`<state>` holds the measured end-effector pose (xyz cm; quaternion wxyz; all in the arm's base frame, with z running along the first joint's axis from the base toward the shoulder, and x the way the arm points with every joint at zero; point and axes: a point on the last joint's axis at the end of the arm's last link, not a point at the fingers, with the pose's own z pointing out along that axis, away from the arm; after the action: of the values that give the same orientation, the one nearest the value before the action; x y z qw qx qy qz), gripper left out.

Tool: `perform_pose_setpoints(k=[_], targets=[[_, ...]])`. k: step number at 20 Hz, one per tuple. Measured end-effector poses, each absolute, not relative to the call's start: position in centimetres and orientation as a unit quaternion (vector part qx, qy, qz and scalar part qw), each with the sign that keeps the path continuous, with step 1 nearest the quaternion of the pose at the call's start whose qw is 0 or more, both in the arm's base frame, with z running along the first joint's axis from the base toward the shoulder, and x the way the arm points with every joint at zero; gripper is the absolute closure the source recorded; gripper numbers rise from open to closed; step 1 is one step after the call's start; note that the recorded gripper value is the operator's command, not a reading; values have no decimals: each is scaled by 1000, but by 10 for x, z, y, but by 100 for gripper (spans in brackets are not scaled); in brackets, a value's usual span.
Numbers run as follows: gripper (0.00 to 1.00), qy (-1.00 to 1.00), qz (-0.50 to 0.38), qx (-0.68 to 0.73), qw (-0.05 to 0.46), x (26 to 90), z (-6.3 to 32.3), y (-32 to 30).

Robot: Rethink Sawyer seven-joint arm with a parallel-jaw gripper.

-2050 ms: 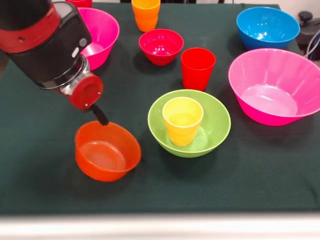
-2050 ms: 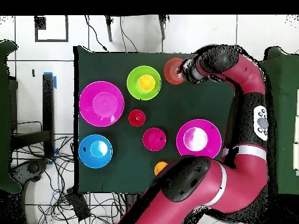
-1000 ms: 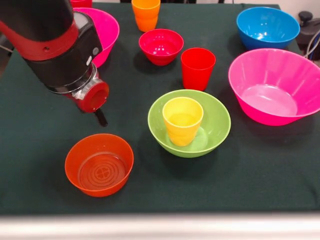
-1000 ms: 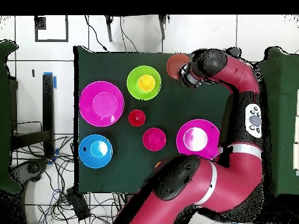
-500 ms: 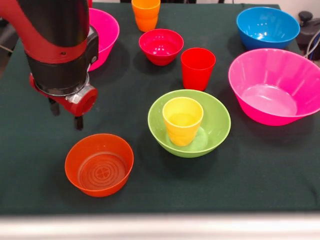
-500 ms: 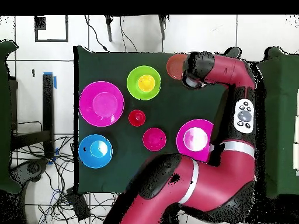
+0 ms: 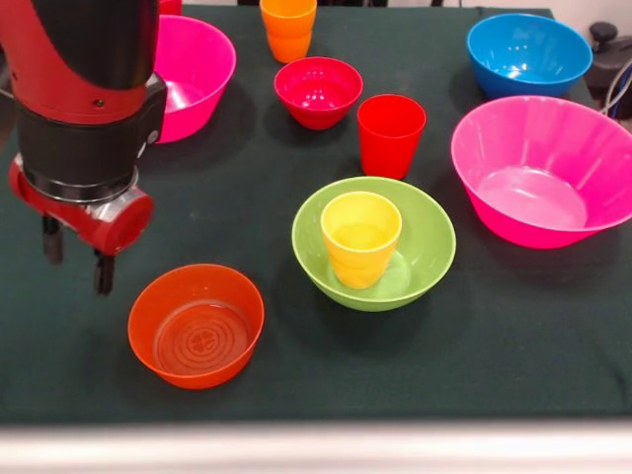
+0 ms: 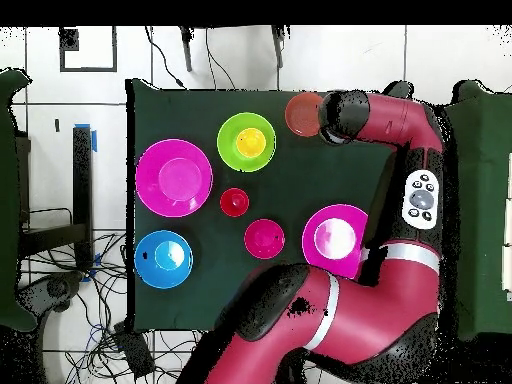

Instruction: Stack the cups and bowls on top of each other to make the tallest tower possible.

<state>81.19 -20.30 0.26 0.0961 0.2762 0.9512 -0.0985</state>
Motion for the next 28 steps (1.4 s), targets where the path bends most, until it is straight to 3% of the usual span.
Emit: perform_pose_setpoints(k=[3, 14, 28], targets=[[0, 945, -79, 285, 137, 826, 8, -206], [0, 927, 10, 345, 145, 847, 22, -197], [0, 898, 109, 415, 93, 826, -1, -209]])
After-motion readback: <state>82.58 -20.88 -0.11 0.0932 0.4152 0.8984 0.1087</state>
